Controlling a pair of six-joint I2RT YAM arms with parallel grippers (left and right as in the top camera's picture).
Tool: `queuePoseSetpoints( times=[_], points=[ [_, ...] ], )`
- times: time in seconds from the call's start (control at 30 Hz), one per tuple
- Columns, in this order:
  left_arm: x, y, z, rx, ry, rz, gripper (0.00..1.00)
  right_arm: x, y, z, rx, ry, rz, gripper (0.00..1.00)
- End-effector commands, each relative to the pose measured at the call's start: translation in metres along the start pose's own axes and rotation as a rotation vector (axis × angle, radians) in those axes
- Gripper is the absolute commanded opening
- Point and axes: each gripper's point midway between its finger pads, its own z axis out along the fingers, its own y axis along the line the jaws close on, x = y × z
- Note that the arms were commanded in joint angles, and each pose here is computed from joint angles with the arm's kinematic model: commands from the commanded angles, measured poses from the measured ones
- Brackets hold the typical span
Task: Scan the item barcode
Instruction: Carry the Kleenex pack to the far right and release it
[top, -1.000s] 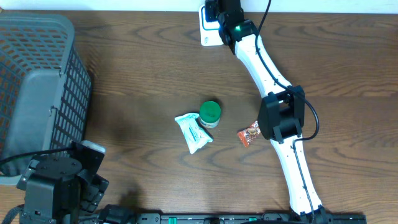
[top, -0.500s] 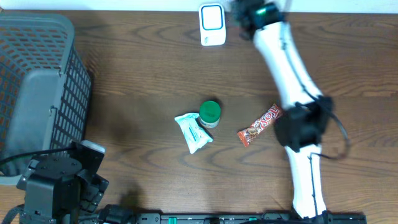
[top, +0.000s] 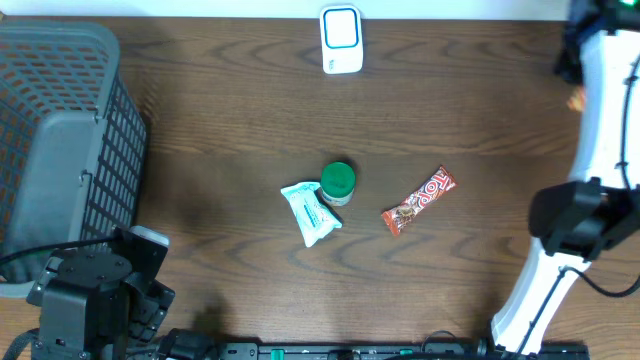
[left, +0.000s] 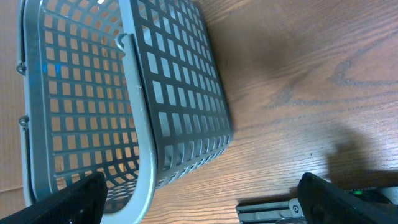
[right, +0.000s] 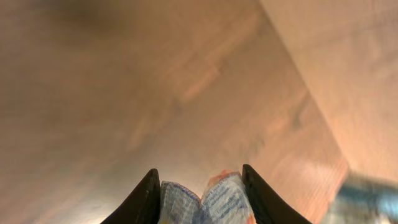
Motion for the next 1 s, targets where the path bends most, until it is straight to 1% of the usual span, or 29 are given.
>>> queuePoseSetpoints(
  times=[0.0,0.07,0.1,0.2,0.27,0.33,0.43,0.47,0.5,0.57,0.6,0.63,0.67,0.77,0.8,0.83,0.9,0.97],
  points=[
    [0.0,0.001,-0.001,-0.002,-0.003,-0.015,0.98,0.024,-0.027,0.052,0.062,0.143,0.074,0.22],
    [0.0,0.001,-0.001,-0.002,-0.003,-0.015,0.98,0.039,-0.04,0.081,0.095,0.21,0.088,0.23],
    [0.0,0.001,-0.001,-0.002,-0.003,-0.015,0.98,0.056,-0.053,0.109,0.128,0.268,0.103,0.26],
    [0.0,0.001,-0.001,-0.002,-0.003,-0.015,0.98,0.09,-0.069,0.15,0.165,0.36,0.123,0.31],
    [0.0,0.001,-0.001,-0.002,-0.003,-0.015,0.98,0.113,-0.08,0.173,0.184,0.415,0.138,0.33],
    [0.0,0.001,-0.001,-0.002,-0.003,-0.015,0.98,0.131,-0.089,0.19,0.191,0.454,0.133,0.34],
    [0.0,0.001,-0.001,-0.002,-0.003,-0.015,0.98,0.152,-0.104,0.209,0.192,0.497,0.112,0.38],
    [0.0,0.001,-0.001,-0.002,-0.003,-0.015,0.98,0.156,-0.111,0.214,0.192,0.508,0.114,0.42],
    [0.0,0.001,-0.001,-0.002,-0.003,-0.015,0.98,0.158,-0.117,0.216,0.195,0.515,0.135,0.45],
    [0.0,0.001,-0.001,-0.002,-0.003,-0.015,0.98,0.16,-0.129,0.219,0.191,0.525,0.175,0.46],
    [0.0,0.001,-0.001,-0.002,-0.003,-0.015,0.98,0.159,-0.134,0.218,0.192,0.529,0.186,0.48],
    [0.0,0.001,-0.001,-0.002,-0.003,-0.015,0.98,0.158,-0.139,0.218,0.192,0.53,0.199,0.54],
    [0.0,0.001,-0.001,-0.002,-0.003,-0.015,0.98,0.157,-0.143,0.217,0.188,0.531,0.211,0.63],
    [0.0,0.001,-0.001,-0.002,-0.003,-0.015,0.98,0.147,-0.153,0.21,0.164,0.527,0.246,0.75],
    [0.0,0.001,-0.001,-0.002,-0.003,-0.015,0.98,0.143,-0.156,0.206,0.161,0.525,0.251,0.85],
    [0.0,0.001,-0.001,-0.002,-0.003,-0.015,0.98,0.138,-0.159,0.201,0.159,0.521,0.255,0.98],
    [0.0,0.001,-0.001,-0.002,-0.003,-0.015,0.98,0.128,-0.16,0.192,0.13,0.51,0.27,0.99],
    [0.0,0.001,-0.001,-0.002,-0.003,-0.015,0.98,0.116,-0.152,0.182,0.049,0.497,0.282,0.99]
  ],
)
